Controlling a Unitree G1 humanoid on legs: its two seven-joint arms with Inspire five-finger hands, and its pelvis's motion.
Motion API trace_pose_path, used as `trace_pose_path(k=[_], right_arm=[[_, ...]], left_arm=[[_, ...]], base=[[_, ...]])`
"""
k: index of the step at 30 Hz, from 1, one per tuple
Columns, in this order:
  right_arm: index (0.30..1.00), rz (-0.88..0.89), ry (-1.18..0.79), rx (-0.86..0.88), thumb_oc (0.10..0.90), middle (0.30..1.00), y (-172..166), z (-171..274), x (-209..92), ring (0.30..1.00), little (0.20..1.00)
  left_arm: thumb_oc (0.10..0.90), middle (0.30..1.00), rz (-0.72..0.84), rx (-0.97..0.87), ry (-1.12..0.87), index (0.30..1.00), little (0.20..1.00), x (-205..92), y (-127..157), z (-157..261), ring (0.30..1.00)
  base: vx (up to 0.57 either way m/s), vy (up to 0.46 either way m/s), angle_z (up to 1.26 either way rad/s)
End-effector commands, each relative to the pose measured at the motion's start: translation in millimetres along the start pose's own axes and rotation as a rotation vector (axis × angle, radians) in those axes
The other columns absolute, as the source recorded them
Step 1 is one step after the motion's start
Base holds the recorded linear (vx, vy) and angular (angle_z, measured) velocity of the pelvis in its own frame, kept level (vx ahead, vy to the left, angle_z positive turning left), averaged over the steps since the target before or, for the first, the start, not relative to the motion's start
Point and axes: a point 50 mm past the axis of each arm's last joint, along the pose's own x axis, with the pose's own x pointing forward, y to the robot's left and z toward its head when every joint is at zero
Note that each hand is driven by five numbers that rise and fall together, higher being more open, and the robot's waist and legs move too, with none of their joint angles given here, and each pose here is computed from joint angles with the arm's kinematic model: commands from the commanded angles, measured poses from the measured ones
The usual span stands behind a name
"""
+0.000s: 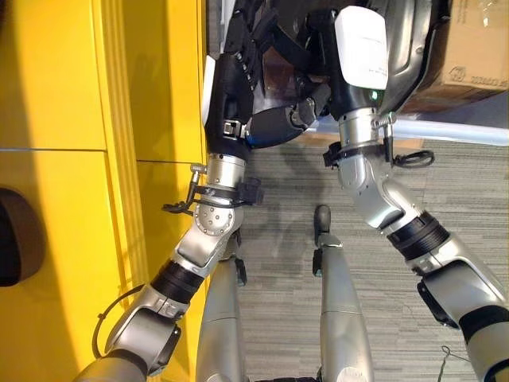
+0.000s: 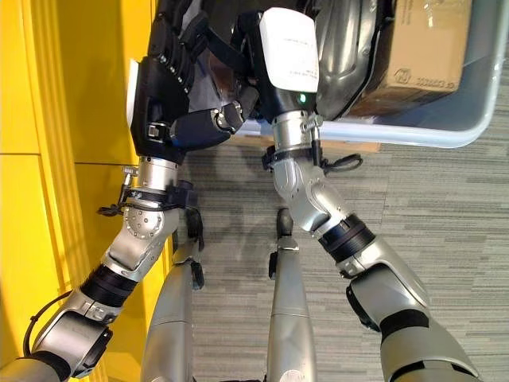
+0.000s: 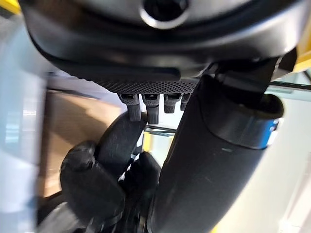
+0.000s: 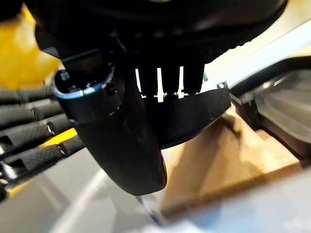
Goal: Move parts from the plastic box to the shelf.
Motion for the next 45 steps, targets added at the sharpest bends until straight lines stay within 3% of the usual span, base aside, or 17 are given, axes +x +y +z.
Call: trace_pose_path(k=[1,13,20,25,30,33,35,38,40,45], right_arm=[[0.3,-0.339,-0.374,0.241,0.4,0.3,-62.7,73.1,17.1,0.3,0.3],[0.3,-0.348,-0.416,0.265,0.4,0.3,-80.4,80.8,15.4,0.3,0.3],[0.3,-0.381,-0.352,0.372,0.4,0.3,-85.5,77.6,14.4,0.3,0.3],[0.3,-0.457,-0.315,0.461,0.4,0.3,-92.0,68.0,5.4,0.3,0.3],[0.3,-0.425,-0.3,0.423,0.4,0.3,-93.8,57.9,-0.4,0.3,0.3],[0.3,-0.436,-0.285,0.365,0.4,0.3,-97.0,53.0,1.5,0.3,0.3],[0.3,-0.442,-0.258,0.303,0.4,0.3,-104.3,33.8,-2.4,0.3,0.3],[0.3,-0.436,-0.231,0.238,0.4,0.3,-111.2,16.9,-7.0,0.3,0.3],[0.3,-0.442,-0.209,0.195,0.4,0.3,-112.7,9.0,-7.4,0.3,0.3],[0.3,-0.467,-0.14,0.097,0.4,0.3,-125.3,-16.6,-11.2,0.3,0.3]], left_arm=[[0.9,1.0,-0.033,-0.119,-0.227,1.0,1.0,13.8,-16.7,43.4,1.0],[0.9,1.0,0.006,-0.14,-0.241,1.0,1.0,21.9,-9.9,54.7,1.0],[0.9,1.0,0.012,-0.157,-0.225,1.0,1.0,23.5,-8.5,58.5,1.0],[0.9,1.0,-0.027,-0.2,-0.146,1.0,1.0,18.8,-12.4,51.2,1.0],[0.9,1.0,-0.092,-0.239,0.023,1.0,1.0,10.8,-24.9,28.4,1.0],[0.9,1.0,-0.197,-0.186,0.136,1.0,1.0,-12.6,-27.4,10.5,1.0],[0.9,1.0,-0.279,-0.249,0.202,1.0,1.0,-59.1,-4.2,0.5,1.0],[0.9,1.0,-0.368,-0.315,0.261,1.0,1.0,-103.9,16.7,-0.9,1.0],[0.9,1.0,-0.441,-0.366,0.282,1.0,1.0,-119.6,16.4,-1.7,1.0],[0.9,1.0,-0.612,-0.456,0.341,1.0,1.0,-127.5,-1.3,-12.6,1.0]], base=[[0.05,0.042,-0.07],[0.06,0.034,-0.12],[0.06,0.001,-0.04],[0.06,-0.024,-0.06],[0.07,-0.098,-0.06],[0.01,-0.221,0.09],[0.06,-0.188,0.3],[0.05,-0.064,0.31],[0.01,-0.08,0.33],[-0.09,-0.14,1.23]])
